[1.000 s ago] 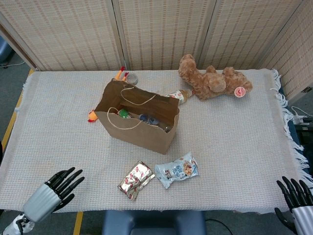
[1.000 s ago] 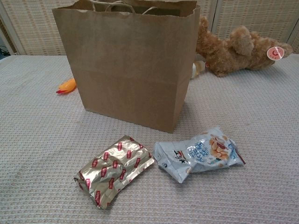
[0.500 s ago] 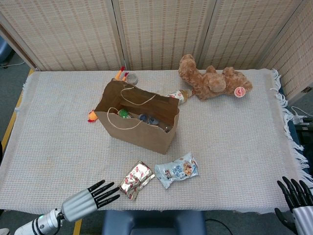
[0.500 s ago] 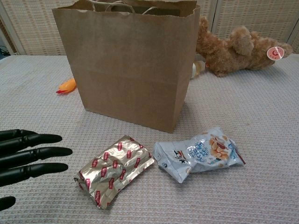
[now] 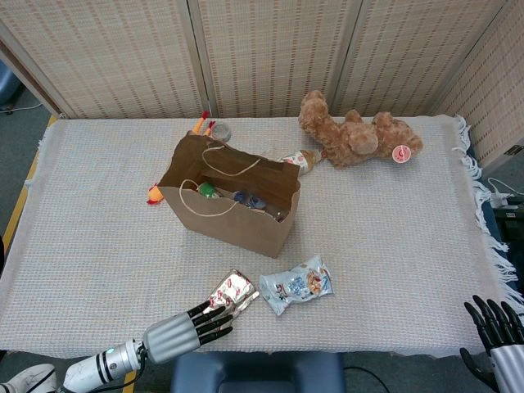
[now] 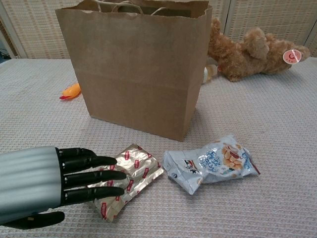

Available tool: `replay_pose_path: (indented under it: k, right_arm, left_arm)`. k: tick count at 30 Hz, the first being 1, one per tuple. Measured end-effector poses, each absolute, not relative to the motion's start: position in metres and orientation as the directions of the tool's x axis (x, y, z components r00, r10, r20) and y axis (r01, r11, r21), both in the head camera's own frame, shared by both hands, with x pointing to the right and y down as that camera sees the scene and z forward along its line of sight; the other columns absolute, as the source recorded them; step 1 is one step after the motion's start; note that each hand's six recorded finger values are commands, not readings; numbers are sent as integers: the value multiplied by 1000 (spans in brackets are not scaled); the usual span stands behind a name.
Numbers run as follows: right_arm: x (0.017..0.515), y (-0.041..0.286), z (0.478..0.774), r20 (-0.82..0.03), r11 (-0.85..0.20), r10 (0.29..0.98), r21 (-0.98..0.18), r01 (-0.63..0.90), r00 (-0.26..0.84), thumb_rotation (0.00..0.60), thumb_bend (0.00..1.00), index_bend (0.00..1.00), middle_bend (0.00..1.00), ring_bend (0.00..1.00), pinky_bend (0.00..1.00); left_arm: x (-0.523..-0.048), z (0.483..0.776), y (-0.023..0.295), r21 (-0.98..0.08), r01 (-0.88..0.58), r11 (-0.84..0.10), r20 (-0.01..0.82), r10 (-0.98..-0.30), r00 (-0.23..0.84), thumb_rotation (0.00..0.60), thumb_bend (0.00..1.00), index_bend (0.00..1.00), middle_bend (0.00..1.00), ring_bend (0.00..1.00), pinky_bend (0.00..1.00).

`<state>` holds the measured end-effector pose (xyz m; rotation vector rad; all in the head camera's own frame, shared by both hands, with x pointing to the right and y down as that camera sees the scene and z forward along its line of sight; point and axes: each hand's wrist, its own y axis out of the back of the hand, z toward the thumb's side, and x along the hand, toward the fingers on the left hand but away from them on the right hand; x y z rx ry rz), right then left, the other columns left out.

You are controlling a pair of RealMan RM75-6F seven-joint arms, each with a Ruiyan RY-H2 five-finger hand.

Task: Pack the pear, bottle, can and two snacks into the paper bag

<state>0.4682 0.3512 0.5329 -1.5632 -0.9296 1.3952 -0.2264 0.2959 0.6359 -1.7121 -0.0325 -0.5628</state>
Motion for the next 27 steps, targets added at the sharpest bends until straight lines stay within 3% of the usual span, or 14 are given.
replay_pose_path:
  k: [7, 27]
  right_arm:
    - [468, 351, 533, -387, -390, 915, -921, 7, 113, 600, 231, 0, 0, 0, 0]
    - [469, 351, 533, -387, -391, 915, -920, 17, 113, 600, 231, 0, 0, 0, 0]
  left_arm:
    - [-203, 643, 292, -907, 322, -272, 397, -295, 869, 600, 347, 0, 0, 0, 212]
    - [-172, 680, 270, -867, 439, -236, 493, -278, 824, 600, 361, 0, 0, 0, 220]
